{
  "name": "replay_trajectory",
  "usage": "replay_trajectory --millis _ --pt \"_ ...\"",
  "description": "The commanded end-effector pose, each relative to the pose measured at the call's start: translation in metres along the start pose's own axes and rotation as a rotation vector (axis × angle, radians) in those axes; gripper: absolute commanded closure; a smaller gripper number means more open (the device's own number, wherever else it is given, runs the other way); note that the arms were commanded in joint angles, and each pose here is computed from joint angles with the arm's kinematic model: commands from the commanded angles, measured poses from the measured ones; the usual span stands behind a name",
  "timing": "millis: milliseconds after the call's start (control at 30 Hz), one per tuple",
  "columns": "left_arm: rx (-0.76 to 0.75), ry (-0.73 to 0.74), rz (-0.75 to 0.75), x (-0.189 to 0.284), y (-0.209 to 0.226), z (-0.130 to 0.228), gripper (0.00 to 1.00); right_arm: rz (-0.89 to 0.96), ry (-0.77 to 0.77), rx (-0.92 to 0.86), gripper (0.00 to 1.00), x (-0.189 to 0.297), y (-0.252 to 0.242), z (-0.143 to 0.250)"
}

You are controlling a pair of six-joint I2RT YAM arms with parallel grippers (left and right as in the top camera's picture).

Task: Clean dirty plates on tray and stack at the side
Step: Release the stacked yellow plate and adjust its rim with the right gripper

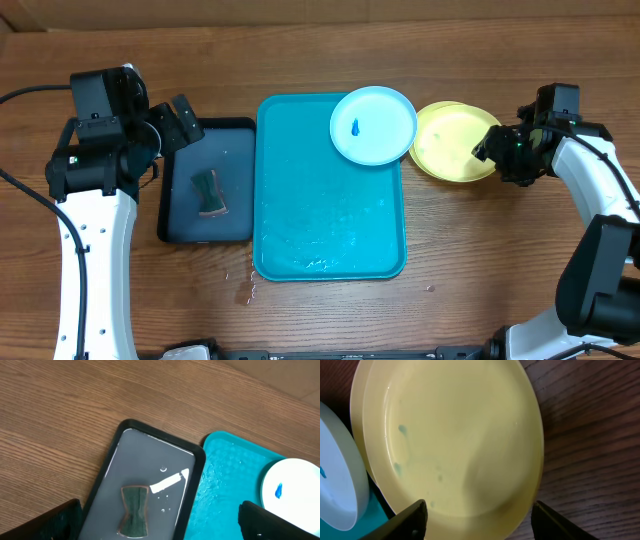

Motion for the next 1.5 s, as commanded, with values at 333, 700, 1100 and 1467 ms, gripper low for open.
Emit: replay_trajectory --millis 333,700,1100,1467 --pt "0.008 0.001 0.009 -0.001 -0.001 -0.001 0.00 -0.038 0.028 0.001 0.30 -0.013 0.002 -0.001" --pt "0.008 0.001 0.009 -0.001 -0.001 -0.001 0.00 -0.103 0.000 0.019 0.25 -0.012 0.008 -0.007" --pt "0.008 0.001 0.009 -0.001 -0.001 -0.001 0.00 -0.106 -0.021 0.025 0.22 -0.012 0.009 -0.009" --pt "0.008 0.001 0.009 -0.001 -0.001 -0.001 0.00 0.021 -0.081 -0.065 0.22 -0.013 0.000 -0.012"
Point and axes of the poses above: each gripper's point midway between its finger pads, its own x axis back along the fingers, its own y axis along the line the jaws close on, z = x × y, the point moved 10 cm from there along x, back along the fingers, and after that the axes turned 10 degrees about -x, right-handed, at the moved point
